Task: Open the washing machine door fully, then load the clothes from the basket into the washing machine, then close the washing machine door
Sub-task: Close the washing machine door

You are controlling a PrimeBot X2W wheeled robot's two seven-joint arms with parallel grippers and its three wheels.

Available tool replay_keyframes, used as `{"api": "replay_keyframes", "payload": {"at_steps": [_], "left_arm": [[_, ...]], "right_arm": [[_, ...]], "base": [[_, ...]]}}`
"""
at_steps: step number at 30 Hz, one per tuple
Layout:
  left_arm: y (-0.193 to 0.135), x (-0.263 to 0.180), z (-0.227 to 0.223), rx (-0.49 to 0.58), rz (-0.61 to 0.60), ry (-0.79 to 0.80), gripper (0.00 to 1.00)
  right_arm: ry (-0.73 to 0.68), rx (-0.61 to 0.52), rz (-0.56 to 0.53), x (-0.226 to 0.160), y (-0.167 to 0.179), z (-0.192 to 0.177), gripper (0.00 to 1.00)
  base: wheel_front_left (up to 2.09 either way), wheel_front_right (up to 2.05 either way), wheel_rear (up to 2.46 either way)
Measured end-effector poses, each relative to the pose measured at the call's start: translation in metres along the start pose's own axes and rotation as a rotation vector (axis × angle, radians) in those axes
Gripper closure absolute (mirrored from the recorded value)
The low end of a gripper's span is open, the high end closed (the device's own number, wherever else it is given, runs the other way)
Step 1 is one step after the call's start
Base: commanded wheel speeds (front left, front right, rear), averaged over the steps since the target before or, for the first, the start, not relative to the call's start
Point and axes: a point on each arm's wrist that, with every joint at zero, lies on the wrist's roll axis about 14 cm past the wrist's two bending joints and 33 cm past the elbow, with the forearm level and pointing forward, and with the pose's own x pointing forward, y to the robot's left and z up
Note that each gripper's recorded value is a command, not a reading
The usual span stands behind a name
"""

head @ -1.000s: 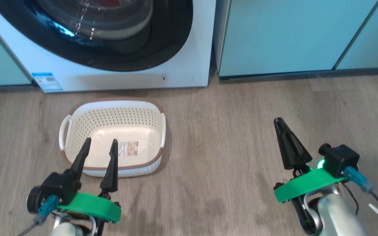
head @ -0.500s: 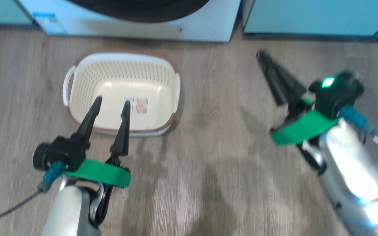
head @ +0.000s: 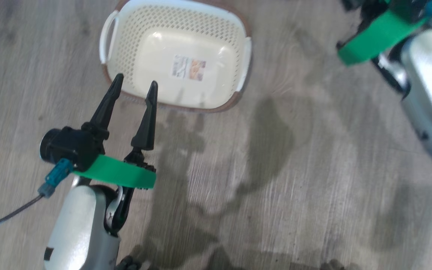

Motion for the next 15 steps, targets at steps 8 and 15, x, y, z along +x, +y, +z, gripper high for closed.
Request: {"api": "replay_keyframes", "payload": {"at_steps": [8, 15], "left_arm": [[0.025, 0.0, -0.004, 0.017, 0.074, 0.012, 0.0], [0.033, -0.005, -0.006, 0.021, 0.097, 0.024, 0.0]], "right_arm": [[0.072, -0.017, -0.004, 0.043, -0.018, -0.037, 1.0], [0.162, -0.027, -0.063, 0.057, -0.041, -0.064, 1.0]], "base": [[0.0, 0.0, 0.0], [0.0, 0.0, 0.0]]}}
